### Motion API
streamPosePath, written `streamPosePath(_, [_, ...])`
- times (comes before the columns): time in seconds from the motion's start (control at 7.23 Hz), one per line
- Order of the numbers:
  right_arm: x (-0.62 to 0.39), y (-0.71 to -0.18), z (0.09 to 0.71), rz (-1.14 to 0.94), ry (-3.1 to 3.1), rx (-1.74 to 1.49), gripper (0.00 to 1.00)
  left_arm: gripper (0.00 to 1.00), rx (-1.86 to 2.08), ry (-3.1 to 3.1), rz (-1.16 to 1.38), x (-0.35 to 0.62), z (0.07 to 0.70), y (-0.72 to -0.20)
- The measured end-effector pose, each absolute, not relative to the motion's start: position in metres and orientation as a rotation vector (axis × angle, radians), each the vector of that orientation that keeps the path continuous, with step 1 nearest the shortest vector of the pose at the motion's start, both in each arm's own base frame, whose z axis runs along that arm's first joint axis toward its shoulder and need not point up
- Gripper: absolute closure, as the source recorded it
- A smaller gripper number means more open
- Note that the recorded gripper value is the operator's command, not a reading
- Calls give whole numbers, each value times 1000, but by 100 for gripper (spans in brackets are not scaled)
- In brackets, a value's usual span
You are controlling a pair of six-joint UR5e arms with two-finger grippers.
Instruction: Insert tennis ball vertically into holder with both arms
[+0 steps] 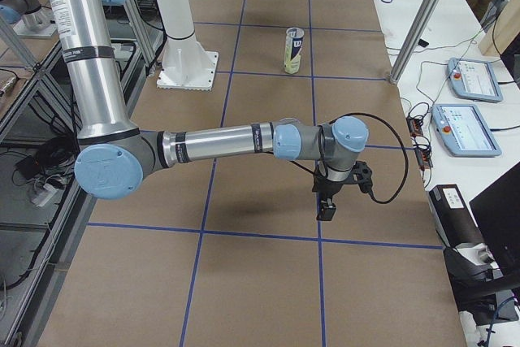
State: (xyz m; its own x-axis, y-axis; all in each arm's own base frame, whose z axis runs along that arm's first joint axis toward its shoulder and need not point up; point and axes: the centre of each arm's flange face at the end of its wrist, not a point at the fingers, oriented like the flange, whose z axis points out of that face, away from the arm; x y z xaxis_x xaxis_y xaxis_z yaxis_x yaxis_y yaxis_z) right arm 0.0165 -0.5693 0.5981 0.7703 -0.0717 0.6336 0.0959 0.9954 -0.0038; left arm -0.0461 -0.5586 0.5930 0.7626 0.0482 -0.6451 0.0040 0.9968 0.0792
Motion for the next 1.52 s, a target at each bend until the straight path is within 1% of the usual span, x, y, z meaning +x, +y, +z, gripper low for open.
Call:
streamPosePath(0.41, [35, -552, 614, -38, -724, -58, 1, 1, 36, 702, 13, -60, 582, -548])
streamPosePath(0.83, [52, -518, 640, 5, -728, -88, 1, 1, 35, 706, 13, -60, 579, -547])
streamPosePath(1.24, [84, -493, 613, 49, -751, -10, 1, 1, 39, 706, 14, -60, 577, -547])
streamPosePath(1.52, [88, -490, 602, 55, -790, 13, 1, 1, 38, 707, 14, -60, 577, -547])
